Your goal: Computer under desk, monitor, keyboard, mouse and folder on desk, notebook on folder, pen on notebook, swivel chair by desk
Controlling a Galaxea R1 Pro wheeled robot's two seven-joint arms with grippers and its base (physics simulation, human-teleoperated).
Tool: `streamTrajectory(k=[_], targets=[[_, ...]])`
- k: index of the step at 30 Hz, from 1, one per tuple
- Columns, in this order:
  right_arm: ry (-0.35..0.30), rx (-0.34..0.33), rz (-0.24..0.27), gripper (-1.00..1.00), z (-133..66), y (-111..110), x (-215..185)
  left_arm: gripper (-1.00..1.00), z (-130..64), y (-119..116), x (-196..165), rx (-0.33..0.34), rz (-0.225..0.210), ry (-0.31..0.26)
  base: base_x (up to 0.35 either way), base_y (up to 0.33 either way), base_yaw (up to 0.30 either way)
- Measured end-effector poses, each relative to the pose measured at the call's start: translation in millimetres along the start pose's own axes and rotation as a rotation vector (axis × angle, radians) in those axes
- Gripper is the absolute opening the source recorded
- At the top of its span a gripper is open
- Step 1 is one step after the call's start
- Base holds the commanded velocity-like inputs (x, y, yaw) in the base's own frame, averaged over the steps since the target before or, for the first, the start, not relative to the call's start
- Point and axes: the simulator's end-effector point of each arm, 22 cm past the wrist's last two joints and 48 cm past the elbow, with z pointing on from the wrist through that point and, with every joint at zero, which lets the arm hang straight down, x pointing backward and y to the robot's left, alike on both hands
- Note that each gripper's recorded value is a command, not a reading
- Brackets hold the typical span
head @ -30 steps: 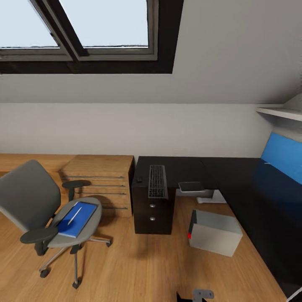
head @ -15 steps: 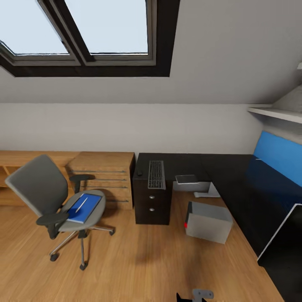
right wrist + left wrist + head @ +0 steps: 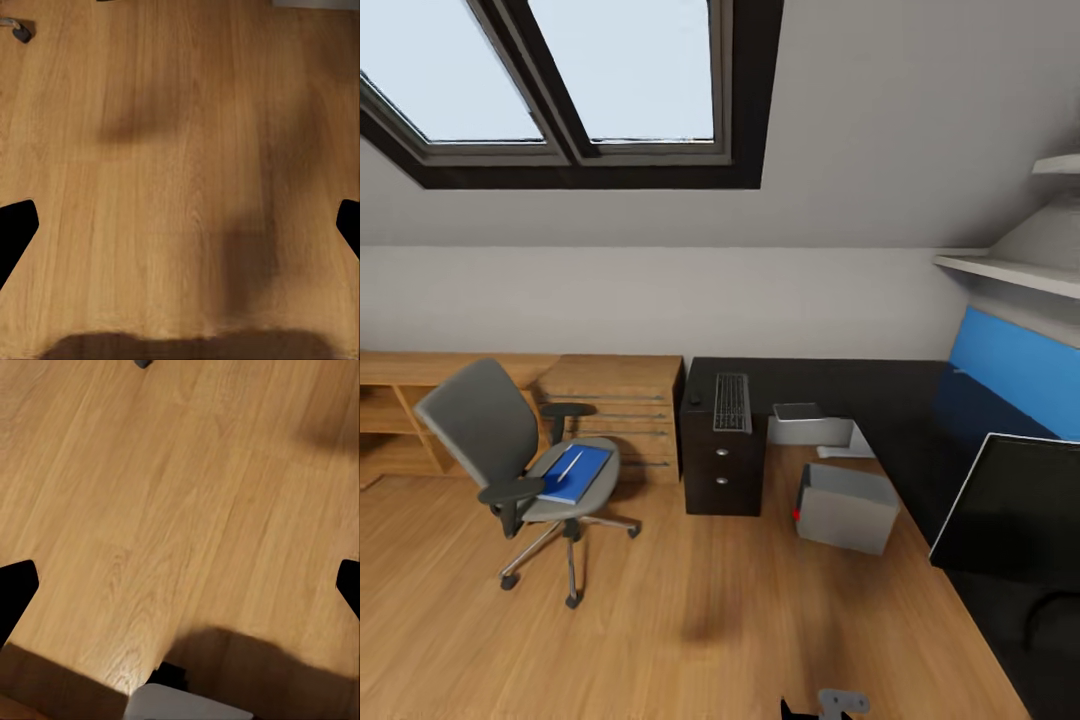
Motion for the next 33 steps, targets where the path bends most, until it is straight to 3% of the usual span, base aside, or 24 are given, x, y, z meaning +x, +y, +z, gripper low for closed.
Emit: streamTrajectory(k=[14,33], targets=[[0.0,0.0,0.0,1.0,-11.3,1.3,-2.7,1.0,-11.6,1.6,-1.4,0.002,0.0,0.0,-0.336,-0.022,0.0],[0.001,0.0,0.0,1.0,-17.1,1.8,-3.6,1.0,-17.3,2.9,-1.6,0.003,0.002,0.0,-0.319,-0.173,0.0]])
